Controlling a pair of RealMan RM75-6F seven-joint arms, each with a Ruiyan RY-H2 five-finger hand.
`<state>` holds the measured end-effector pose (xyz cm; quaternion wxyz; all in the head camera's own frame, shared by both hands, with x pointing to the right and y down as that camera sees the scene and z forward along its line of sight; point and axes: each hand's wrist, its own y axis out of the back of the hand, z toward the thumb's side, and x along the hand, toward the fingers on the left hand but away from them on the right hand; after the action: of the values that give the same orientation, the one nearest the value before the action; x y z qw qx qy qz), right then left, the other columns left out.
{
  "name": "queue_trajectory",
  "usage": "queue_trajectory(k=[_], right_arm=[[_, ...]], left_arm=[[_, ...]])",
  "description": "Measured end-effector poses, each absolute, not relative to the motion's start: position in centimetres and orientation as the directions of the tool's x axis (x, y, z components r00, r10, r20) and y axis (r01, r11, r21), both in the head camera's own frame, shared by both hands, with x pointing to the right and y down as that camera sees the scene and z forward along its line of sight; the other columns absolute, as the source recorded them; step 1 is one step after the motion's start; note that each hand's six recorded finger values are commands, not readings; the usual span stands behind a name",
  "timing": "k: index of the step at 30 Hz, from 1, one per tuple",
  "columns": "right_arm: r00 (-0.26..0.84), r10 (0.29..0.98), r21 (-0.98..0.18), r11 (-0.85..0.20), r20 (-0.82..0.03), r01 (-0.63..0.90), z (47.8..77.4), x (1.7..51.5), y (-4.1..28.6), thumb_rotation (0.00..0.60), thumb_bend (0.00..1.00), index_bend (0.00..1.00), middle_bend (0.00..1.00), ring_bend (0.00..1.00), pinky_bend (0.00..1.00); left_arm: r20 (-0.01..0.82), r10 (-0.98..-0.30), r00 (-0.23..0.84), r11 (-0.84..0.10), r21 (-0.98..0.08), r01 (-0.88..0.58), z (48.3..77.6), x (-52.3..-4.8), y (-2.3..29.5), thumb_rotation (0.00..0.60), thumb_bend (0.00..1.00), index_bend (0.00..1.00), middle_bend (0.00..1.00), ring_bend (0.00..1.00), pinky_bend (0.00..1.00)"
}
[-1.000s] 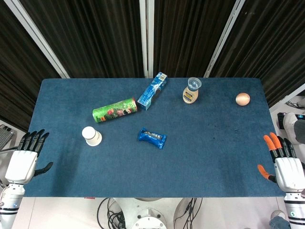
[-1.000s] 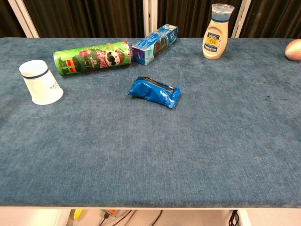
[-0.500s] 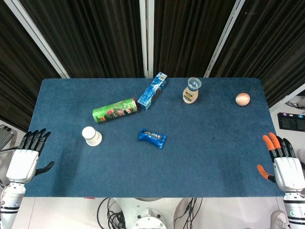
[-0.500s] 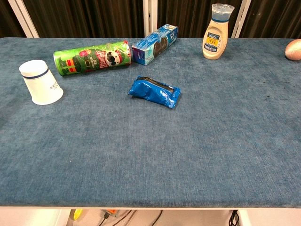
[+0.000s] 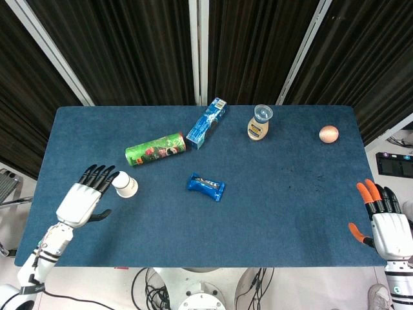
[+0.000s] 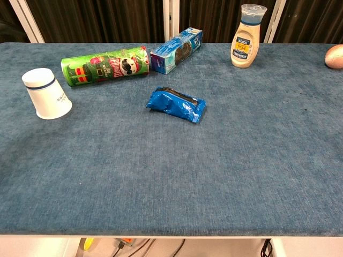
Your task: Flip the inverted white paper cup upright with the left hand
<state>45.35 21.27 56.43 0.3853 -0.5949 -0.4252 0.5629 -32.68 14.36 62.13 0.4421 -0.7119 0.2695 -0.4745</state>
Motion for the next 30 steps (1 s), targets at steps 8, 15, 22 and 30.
queue_trajectory(k=[8, 15, 22, 30], right_arm=[[-0.008, 0.94, -0.937, -0.339, -0.34, 0.082, 56.4, 45.7, 21.0, 0.6, 0.18, 0.0, 0.0, 0.0, 0.0], [-0.018, 0.939, -0.936, -0.341, -0.344, 0.088, 56.6, 46.1, 21.0, 0.6, 0.18, 0.0, 0.0, 0.0, 0.0], [-0.022, 0.937, -0.934, -0.345, -0.348, 0.089, 56.8, 46.2, 21.0, 0.6, 0.18, 0.0, 0.0, 0.0, 0.0], [-0.029, 0.936, -0.934, -0.347, -0.351, 0.089, 57.0, 46.4, 21.0, 0.6, 0.18, 0.0, 0.0, 0.0, 0.0]], left_arm=[[0.5, -0.73, 0.466, -0.503, -0.855, 0.129, 65.3, -28.8, 12.9, 0.6, 0.18, 0.08, 0.05, 0.0, 0.0], [0.511, -0.725, 0.461, -0.417, -0.859, 0.297, 67.0, -28.1, 11.7, 0.6, 0.18, 0.15, 0.13, 0.0, 0.0], [0.517, -0.737, 0.435, -0.343, -0.841, 0.419, 68.2, -28.5, 10.8, 0.6, 0.19, 0.25, 0.22, 0.0, 0.0], [0.51, -0.747, 0.425, -0.295, -0.828, 0.476, 69.0, -28.7, 10.5, 0.6, 0.21, 0.35, 0.35, 0.0, 0.0]])
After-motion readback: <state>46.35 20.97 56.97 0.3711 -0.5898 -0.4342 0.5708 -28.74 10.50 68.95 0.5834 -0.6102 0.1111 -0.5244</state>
